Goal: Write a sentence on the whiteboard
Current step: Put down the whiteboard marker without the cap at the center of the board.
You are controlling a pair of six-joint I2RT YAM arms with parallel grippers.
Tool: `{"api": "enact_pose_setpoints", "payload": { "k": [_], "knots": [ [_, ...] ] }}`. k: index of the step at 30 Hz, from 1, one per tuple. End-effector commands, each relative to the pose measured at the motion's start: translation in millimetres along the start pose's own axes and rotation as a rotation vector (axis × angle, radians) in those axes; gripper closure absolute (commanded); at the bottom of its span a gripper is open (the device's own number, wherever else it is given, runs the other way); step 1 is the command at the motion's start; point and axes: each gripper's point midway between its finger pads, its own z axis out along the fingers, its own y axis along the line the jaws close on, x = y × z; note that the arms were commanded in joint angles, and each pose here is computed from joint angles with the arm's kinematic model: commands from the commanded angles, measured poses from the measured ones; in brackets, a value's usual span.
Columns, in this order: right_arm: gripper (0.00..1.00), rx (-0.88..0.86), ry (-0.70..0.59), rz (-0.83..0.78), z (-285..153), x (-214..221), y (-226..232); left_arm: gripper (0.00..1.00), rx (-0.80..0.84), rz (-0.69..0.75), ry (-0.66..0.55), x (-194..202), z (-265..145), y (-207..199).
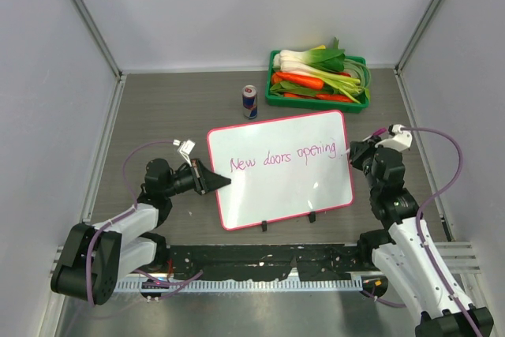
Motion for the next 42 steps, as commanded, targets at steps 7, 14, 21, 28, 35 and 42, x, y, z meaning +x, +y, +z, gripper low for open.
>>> {"api": "enact_pose_setpoints", "payload": {
  "k": [7, 14, 21, 28, 35, 42],
  "knots": [
    [0.99, -0.054, -0.039, 0.041, -3, -23, 20, 1.00, -0.061, 0.085, -0.019, -2, 0, 15],
    [0.99, -0.042, -0.023, 0.049, 0, -18, 17, 1.00, -0.066, 0.081, -0.019, -1, 1, 16],
    [0.99, -0.035, -0.026, 0.046, 0, -19, 16, 1.00, -0.065, 0.081, -0.018, -2, 1, 16],
    [0.99, -0.013, -0.034, 0.046, -1, -19, 11, 1.00, -0.072, 0.079, -0.021, -1, 1, 17],
    [0.99, 0.114, -0.050, 0.018, -1, -25, -10, 0.99, -0.075, 0.079, -0.024, -2, 1, 18],
    [0.99, 0.253, -0.053, -0.023, -1, -24, -36, 0.99, -0.074, 0.081, -0.023, -2, 0, 18]
  ]
}}
